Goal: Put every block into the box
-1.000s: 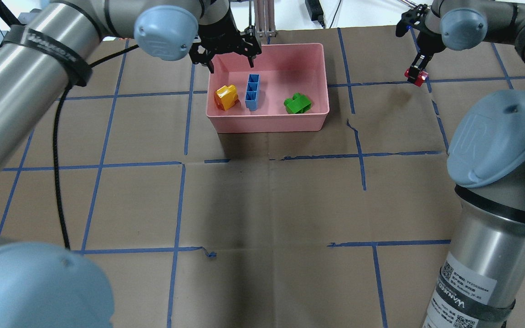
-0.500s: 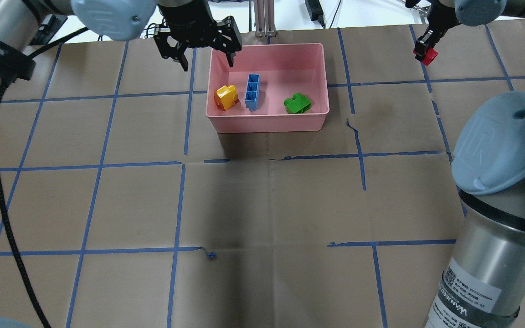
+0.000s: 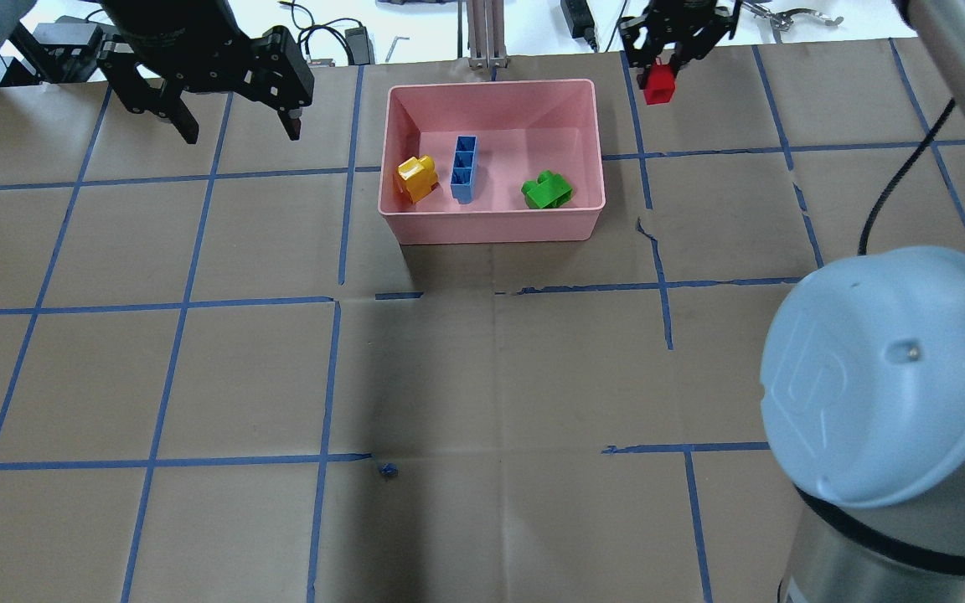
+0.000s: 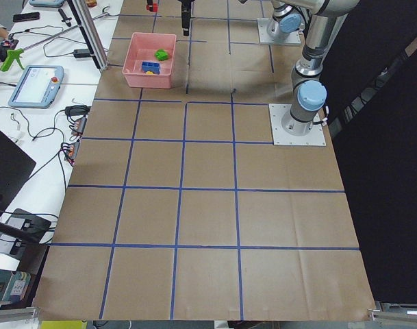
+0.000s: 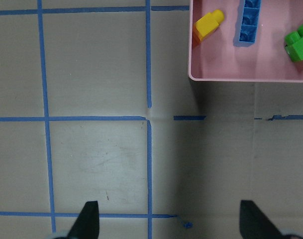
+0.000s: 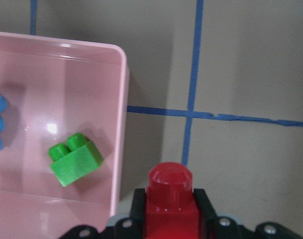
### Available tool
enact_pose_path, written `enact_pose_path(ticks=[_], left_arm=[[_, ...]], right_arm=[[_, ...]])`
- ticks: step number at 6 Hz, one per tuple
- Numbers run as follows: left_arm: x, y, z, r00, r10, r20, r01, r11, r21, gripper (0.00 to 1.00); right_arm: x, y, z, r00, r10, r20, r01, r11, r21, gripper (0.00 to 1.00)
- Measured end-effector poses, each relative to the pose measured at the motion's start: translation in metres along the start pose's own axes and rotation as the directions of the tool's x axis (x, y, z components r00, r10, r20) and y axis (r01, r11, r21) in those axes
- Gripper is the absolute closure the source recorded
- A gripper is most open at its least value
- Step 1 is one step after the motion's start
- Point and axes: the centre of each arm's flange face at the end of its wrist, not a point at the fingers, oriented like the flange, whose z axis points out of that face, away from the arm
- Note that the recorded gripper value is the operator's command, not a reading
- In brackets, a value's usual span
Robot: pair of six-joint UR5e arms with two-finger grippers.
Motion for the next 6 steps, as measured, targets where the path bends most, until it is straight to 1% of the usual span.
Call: enact_pose_path(ticks=[1, 2, 3, 4, 5, 6], left_arm=[[-0.005, 0.004, -0.004, 1.000, -0.012, 0.001, 0.012, 1.000, 0.013, 0.00], [-0.009, 0.013, -0.011, 1.000, -0.024, 0.004, 0.023, 0.999, 0.026, 0.00], [-0.014, 0.018, -0.016, 0.999, -0.034, 0.003, 0.034, 0.999, 0.034, 0.00], [-0.021, 0.018, -0.019, 0.999, -0.050, -0.002, 0.050, 0.998, 0.039, 0.00], [-0.026, 0.017, -0.020, 0.998, -0.061, -0.004, 0.061, 0.997, 0.041, 0.00], [-0.029, 0.017, -0.020, 0.998, -0.066, -0.005, 0.066, 0.997, 0.040, 0.00]], right_arm=[[-0.054, 0.009, 0.018, 0.998, 0.066, 0.016, -0.066, 0.998, -0.019, 0.73], [-0.088, 0.012, 0.046, 0.996, 0.090, 0.019, -0.090, 0.995, -0.037, 0.31], [-0.104, 0.009, 0.070, 0.994, 0.104, 0.020, -0.103, 0.994, -0.036, 0.01], [-0.110, 0.006, 0.082, 0.993, 0.118, 0.022, -0.118, 0.993, -0.030, 0.00], [-0.111, 0.006, 0.081, 0.992, 0.124, 0.024, -0.123, 0.992, -0.023, 0.00], [-0.111, 0.007, 0.073, 0.992, 0.125, 0.025, -0.125, 0.992, -0.012, 0.00]])
